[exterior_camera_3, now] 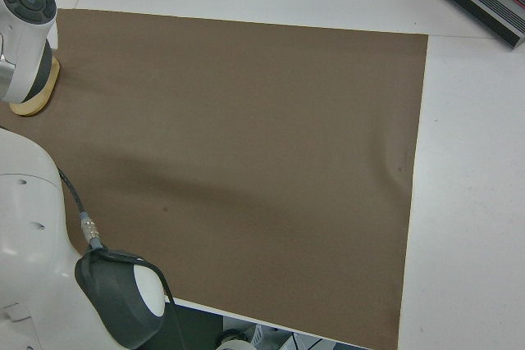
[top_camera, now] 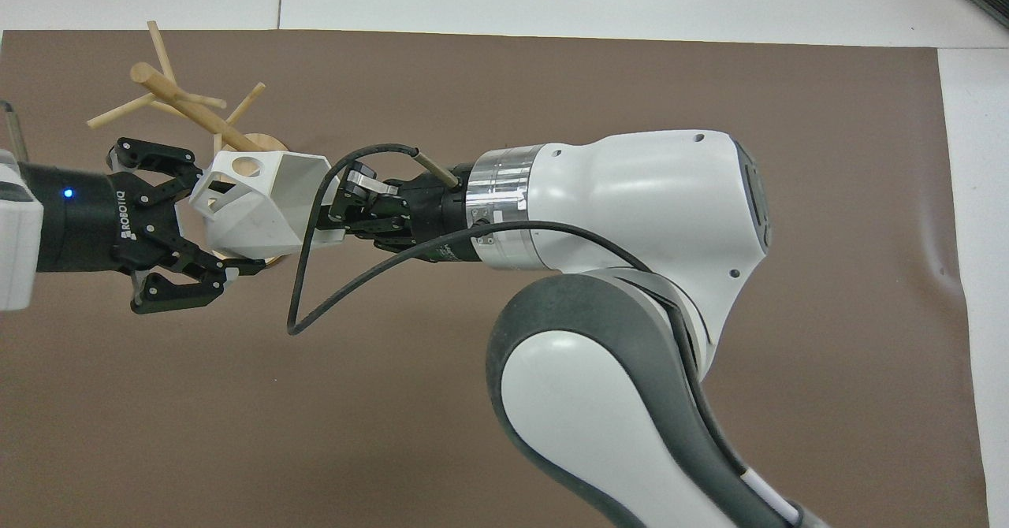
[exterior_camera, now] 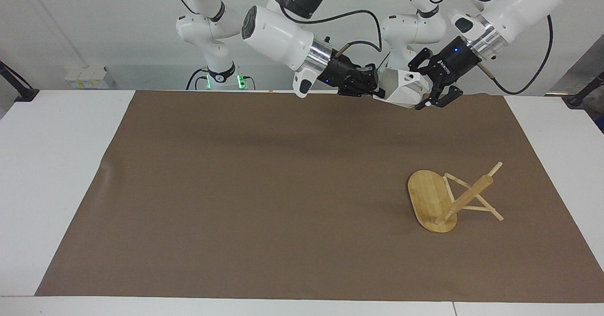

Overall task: Hang cup on rack
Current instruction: 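Close the left gripper on the cup beside the right gripper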

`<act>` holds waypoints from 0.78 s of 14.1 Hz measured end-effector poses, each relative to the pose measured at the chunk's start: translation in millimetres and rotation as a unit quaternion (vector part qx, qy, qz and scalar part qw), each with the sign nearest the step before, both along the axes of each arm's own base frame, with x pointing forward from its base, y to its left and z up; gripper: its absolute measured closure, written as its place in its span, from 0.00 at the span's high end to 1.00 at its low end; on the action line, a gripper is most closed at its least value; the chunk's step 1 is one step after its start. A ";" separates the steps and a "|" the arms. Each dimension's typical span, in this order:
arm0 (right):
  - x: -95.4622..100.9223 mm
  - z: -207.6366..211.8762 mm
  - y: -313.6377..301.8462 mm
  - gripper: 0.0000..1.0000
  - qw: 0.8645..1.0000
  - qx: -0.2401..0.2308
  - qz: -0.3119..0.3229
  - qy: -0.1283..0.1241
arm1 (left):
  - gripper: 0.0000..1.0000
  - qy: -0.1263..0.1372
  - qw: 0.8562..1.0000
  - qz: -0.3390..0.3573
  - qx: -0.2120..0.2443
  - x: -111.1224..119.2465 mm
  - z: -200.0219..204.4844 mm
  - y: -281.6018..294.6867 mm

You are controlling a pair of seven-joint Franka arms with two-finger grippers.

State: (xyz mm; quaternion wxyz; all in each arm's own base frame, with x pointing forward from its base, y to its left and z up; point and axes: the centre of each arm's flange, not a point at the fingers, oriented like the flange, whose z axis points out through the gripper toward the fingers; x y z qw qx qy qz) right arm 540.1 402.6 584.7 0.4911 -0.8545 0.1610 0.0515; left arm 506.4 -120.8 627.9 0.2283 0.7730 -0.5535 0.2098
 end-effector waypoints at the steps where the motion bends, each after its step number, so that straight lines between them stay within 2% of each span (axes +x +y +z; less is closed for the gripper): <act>1: 0.0 0.2 0.0 0.04 1.000 0.000 0.000 0.000 | 0.76 0.001 1.000 0.001 0.000 -0.3 0.4 0.0; 11: 0.3 0.6 -0.4 0.04 1.000 0.000 0.000 0.000 | 0.76 0.006 1.000 0.009 0.000 -1.4 1.4 -0.4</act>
